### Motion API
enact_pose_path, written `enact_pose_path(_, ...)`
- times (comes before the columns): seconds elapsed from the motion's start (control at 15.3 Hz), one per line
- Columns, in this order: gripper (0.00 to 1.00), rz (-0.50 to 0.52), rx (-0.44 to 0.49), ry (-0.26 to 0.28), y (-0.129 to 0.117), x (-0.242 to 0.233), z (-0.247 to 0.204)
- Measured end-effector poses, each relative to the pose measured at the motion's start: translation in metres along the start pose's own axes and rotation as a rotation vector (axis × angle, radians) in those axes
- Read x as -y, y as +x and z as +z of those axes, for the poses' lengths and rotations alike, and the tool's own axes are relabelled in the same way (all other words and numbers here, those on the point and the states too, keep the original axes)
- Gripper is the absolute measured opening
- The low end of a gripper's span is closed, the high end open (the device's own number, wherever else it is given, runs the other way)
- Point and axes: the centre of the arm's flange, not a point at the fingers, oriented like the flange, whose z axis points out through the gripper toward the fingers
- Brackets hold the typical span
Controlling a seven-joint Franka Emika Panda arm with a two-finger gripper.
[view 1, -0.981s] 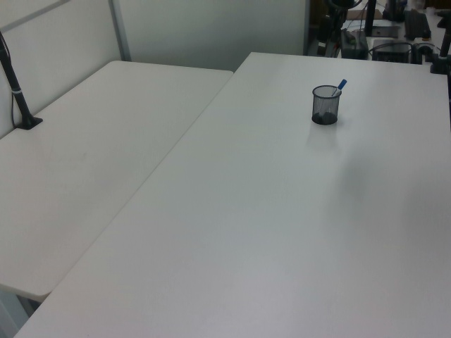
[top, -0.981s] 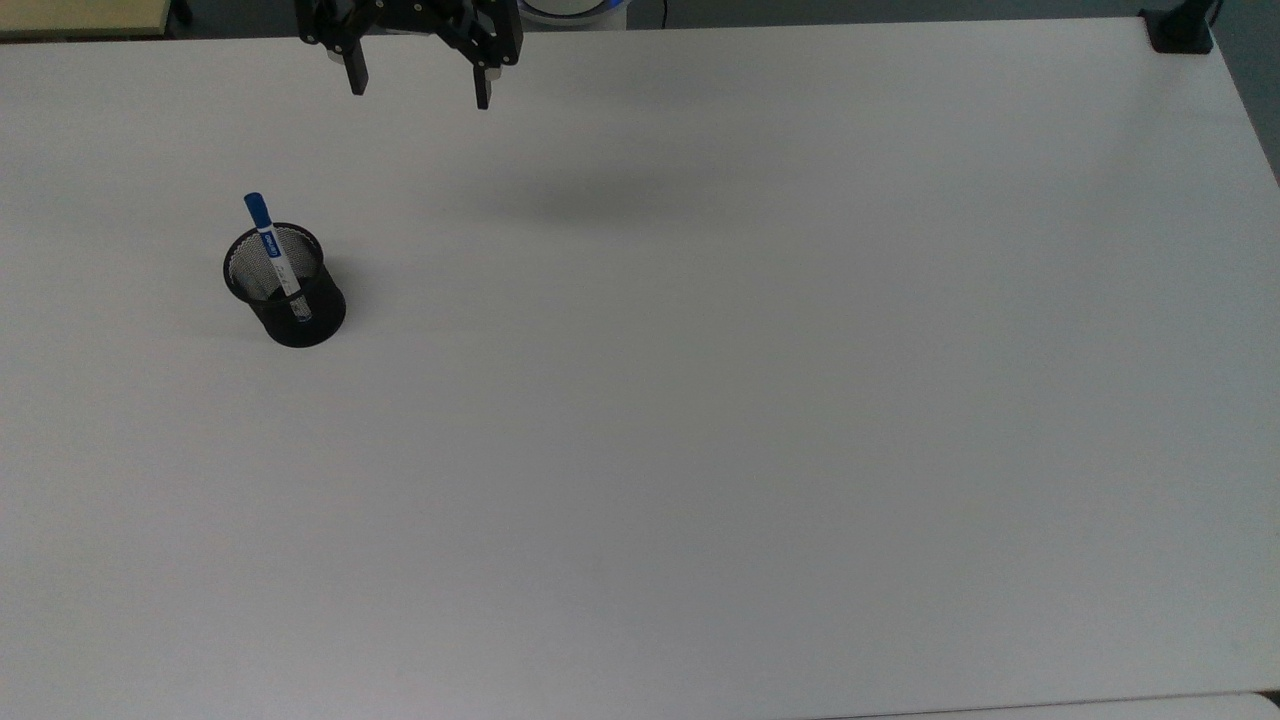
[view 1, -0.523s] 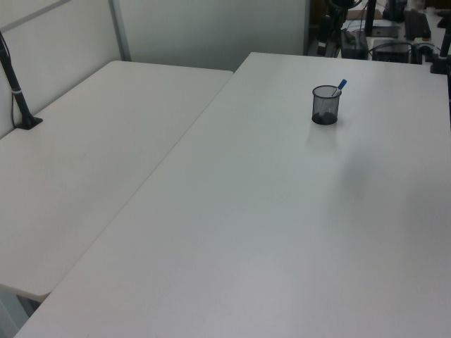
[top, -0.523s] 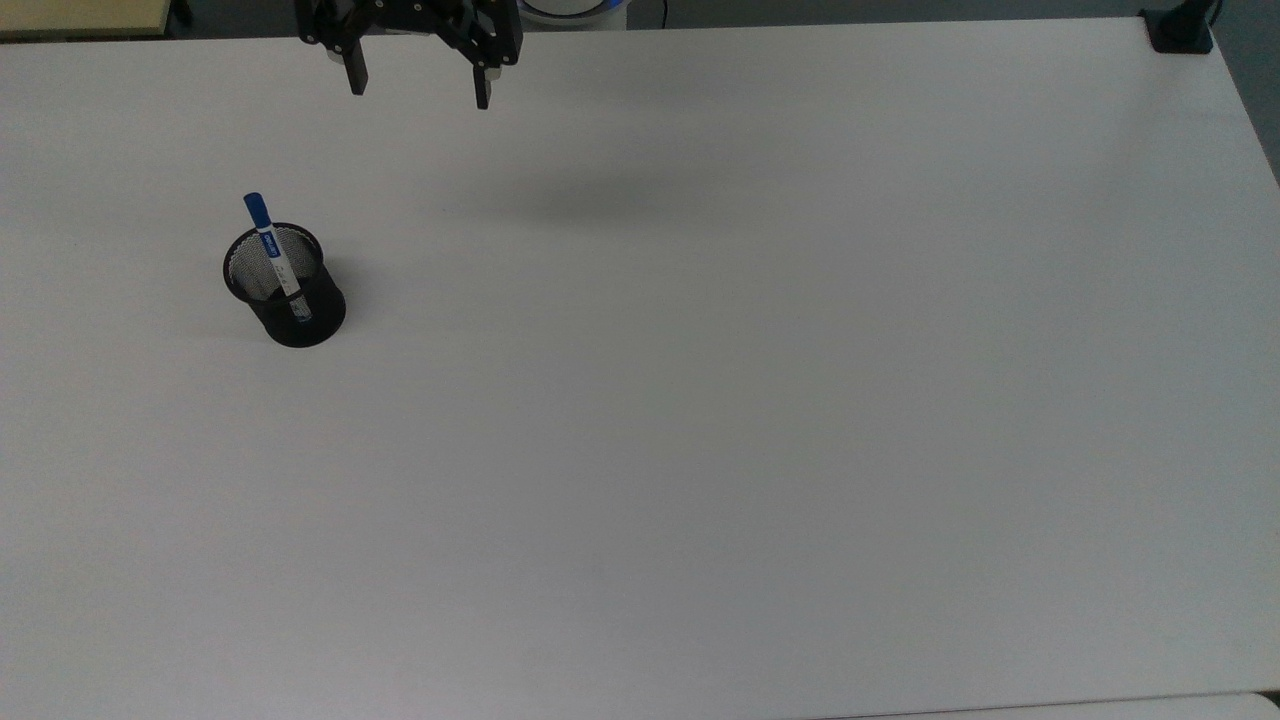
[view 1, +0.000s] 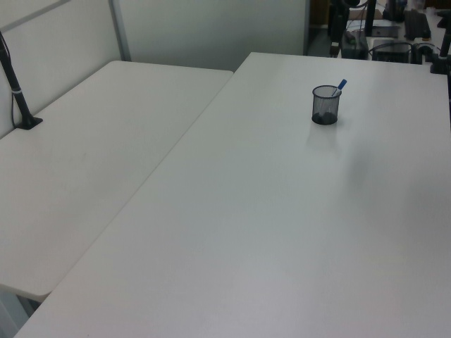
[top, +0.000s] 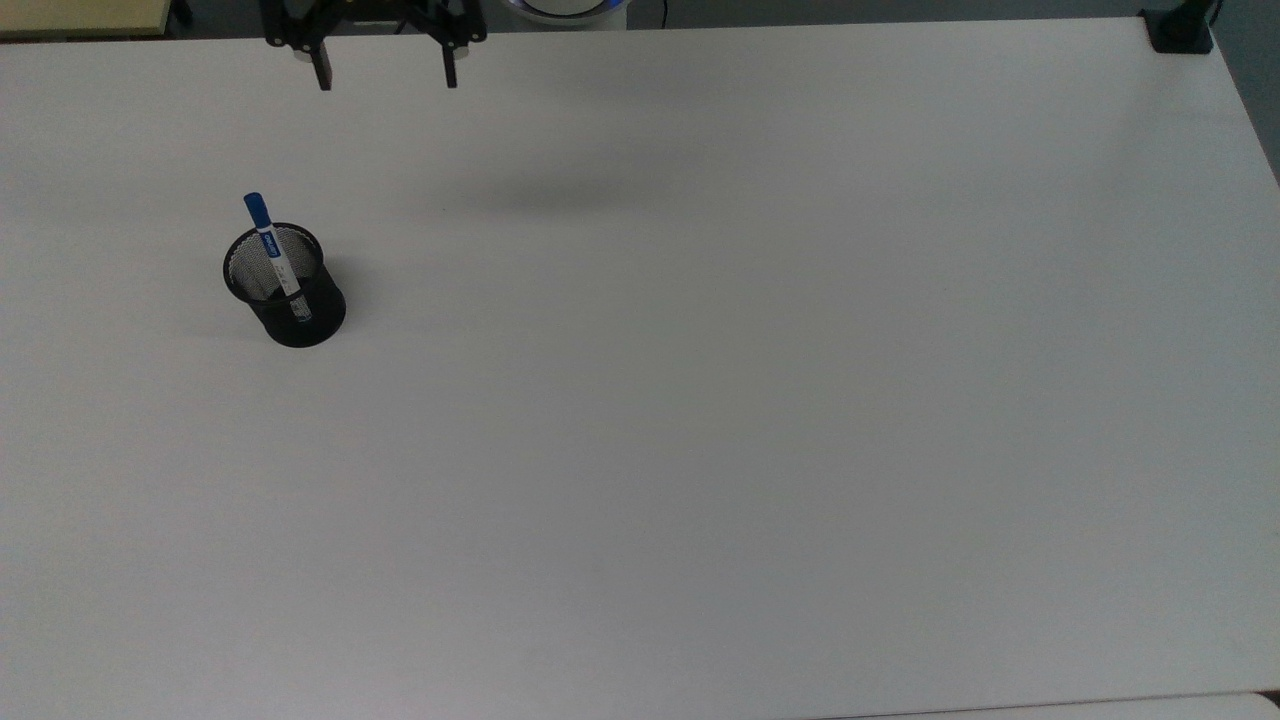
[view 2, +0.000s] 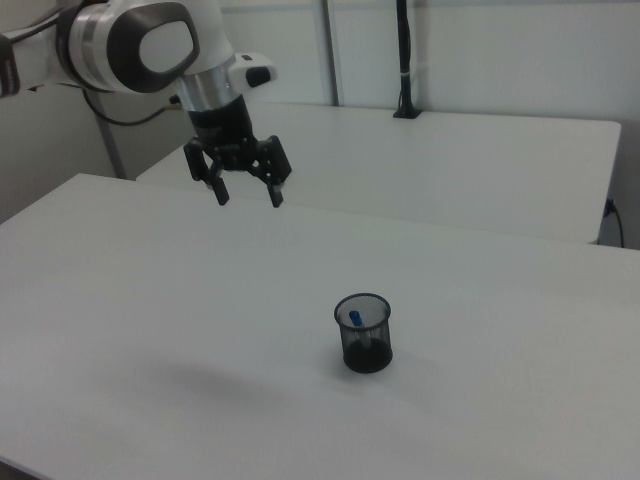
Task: Remove the marker
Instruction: 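Move the open gripper over the black mesh cup toward the marker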
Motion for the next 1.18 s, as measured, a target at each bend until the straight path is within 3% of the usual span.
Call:
enact_pose_path(0.26,1.00,-0.041,0.078,-0.107,-0.008,-0.037,0.024)
enact_pose_path(0.46,1.00,-0.046,0.072,-0.180,-0.004,-0.063,0.063)
enact_pose_path(0.72,1.00,-0.010,0.040,-0.207,-0.011,-0.107,0.104)
enact_pose_path(1.18,0.99,-0.031,0.094,-0.212,-0.017,-0.113,0.159)
